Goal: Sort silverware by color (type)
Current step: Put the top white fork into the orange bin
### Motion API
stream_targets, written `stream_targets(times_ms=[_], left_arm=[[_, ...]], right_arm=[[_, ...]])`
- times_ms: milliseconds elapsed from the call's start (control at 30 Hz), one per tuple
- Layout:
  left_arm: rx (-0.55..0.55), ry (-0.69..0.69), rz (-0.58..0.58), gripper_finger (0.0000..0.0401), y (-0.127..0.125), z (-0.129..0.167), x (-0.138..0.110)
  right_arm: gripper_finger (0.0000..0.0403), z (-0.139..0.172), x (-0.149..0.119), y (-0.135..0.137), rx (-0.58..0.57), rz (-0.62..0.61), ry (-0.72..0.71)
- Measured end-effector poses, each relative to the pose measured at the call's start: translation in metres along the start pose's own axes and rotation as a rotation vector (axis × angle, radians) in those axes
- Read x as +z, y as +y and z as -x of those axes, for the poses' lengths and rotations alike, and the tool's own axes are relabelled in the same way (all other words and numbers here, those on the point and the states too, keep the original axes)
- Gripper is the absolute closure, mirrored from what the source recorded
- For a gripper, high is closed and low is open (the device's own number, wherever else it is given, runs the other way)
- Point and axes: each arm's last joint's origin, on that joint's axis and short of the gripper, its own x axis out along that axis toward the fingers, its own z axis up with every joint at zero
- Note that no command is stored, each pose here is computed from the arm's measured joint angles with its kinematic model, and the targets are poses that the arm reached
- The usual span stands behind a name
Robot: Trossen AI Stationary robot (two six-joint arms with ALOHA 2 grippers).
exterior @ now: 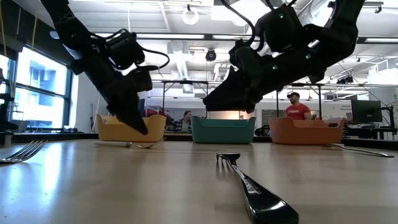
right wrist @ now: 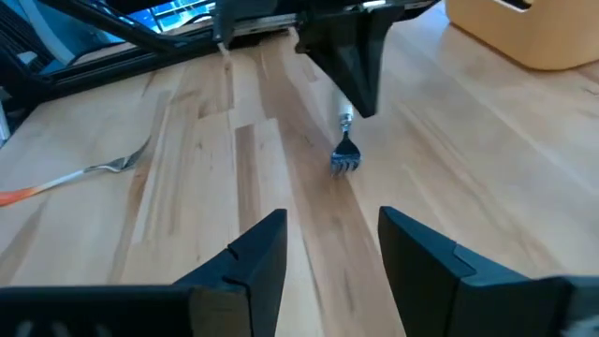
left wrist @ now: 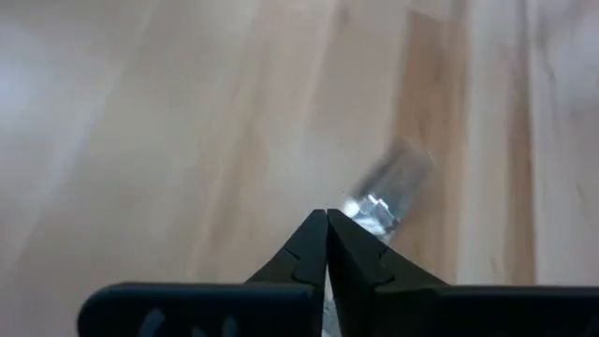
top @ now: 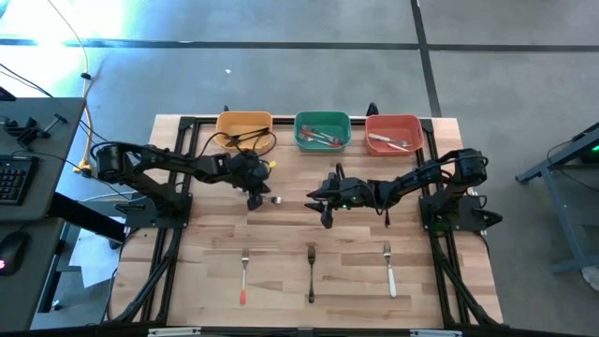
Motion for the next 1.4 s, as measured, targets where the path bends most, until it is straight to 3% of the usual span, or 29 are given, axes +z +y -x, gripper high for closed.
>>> stream_targets(times_ms=[100,333,500,900,1067,1267,1400], left_arm=[[-0.024,0.099,-0.098,0.0378,-0.006,0.002,0.002],[0.034,0.214,-0.37,0.0312,-0.024,0.01,0.022],[0.026,0.277,-0.443,0.0294,-0.027,0.006,0.034],[-0.006,0.545,-0.442,0.032,-0.022,-0.031,0.04],[0.002,0.59,-0.455,0.0337,-0.02,-0.037,0.038],[0.012,0.607,-0.46,0.0389,-0.02,-0.037,0.036],[0.017,0.605,-0.454,0.0394,-0.02,-0.035,0.037]], right_arm=[[0.0249,0.0,0.0,0.0,0.0,-0.001,0.0],[0.0249,0.0,0.0,-0.001,-0.003,0.011,0.002],[0.0249,0.0,0.0,-0.001,-0.002,0.011,0.001],[0.0249,0.0,-0.002,-0.001,-0.007,0.016,0.018],[0.0249,0.0,-0.003,-0.001,-0.009,0.028,0.027],[0.0249,0.0,-0.003,-0.002,-0.01,0.032,0.031],[0.0249,0.0,-0.004,-0.002,-0.01,0.032,0.04]])
